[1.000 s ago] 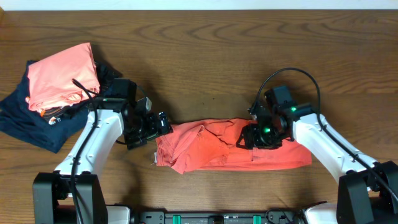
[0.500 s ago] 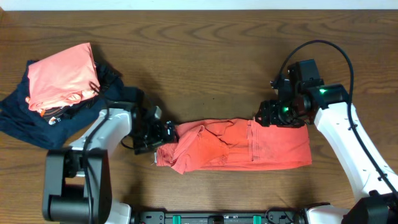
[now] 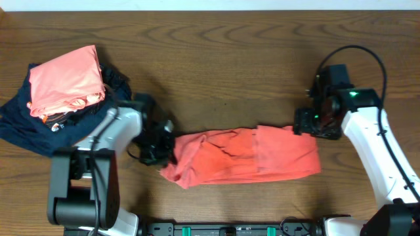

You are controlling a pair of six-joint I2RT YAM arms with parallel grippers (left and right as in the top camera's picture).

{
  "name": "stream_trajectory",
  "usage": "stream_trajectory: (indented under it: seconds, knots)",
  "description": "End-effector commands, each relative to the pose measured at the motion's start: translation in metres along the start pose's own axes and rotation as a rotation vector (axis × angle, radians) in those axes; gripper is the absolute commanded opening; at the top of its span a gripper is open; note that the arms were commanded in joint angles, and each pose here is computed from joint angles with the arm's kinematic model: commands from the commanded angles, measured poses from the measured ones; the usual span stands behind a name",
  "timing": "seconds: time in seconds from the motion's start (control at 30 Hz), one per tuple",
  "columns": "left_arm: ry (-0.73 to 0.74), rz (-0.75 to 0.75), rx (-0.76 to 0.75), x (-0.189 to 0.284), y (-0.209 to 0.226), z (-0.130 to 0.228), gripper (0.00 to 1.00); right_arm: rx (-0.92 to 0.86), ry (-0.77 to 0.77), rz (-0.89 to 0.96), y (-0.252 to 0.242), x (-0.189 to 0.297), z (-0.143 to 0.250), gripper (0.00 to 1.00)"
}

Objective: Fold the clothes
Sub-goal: 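Fold the left end of the strip rightward with the left gripper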

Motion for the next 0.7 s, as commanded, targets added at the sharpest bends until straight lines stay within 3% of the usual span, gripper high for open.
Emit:
stream_trajectory:
  seconds: [0.0,0.13,0.2,0.37,0.67]
  knots:
    - [-0.11,-0.094,0.041,0.052,0.016,-0.018,0.06,-0.075,-0.03,0.071,-0.028,0.004,-0.009,0.68]
    - [-0.099,-0.078,0.161,0.088,0.012,-0.011,0.06,-0.105,-0.024,0.079,-0.044,0.005,-0.011,0.68]
    - [-0.081,0.005,0.179,0.096,-0.009,-0.007,0.06,-0.1,-0.024,0.081,-0.046,0.006,-0.011,0.68]
    - [-0.05,0.19,0.064,0.089,-0.079,0.0,0.06,-0.09,-0.024,0.081,-0.046,0.006,-0.011,0.68]
    - [-0.162,0.165,-0.24,0.03,-0.192,-0.004,0.06,-0.089,-0.021,0.081,-0.046,0.005,-0.01,0.68]
Point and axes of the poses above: each gripper's point midway between its finger pads, its own x axis back along the fingers, its own y axis along the line the jaws close on, z = x × y, the point moved 1 cm from there along x, back along the fingers, and after that the axes turned 4 degrees about -x, right-handed, at the moved point
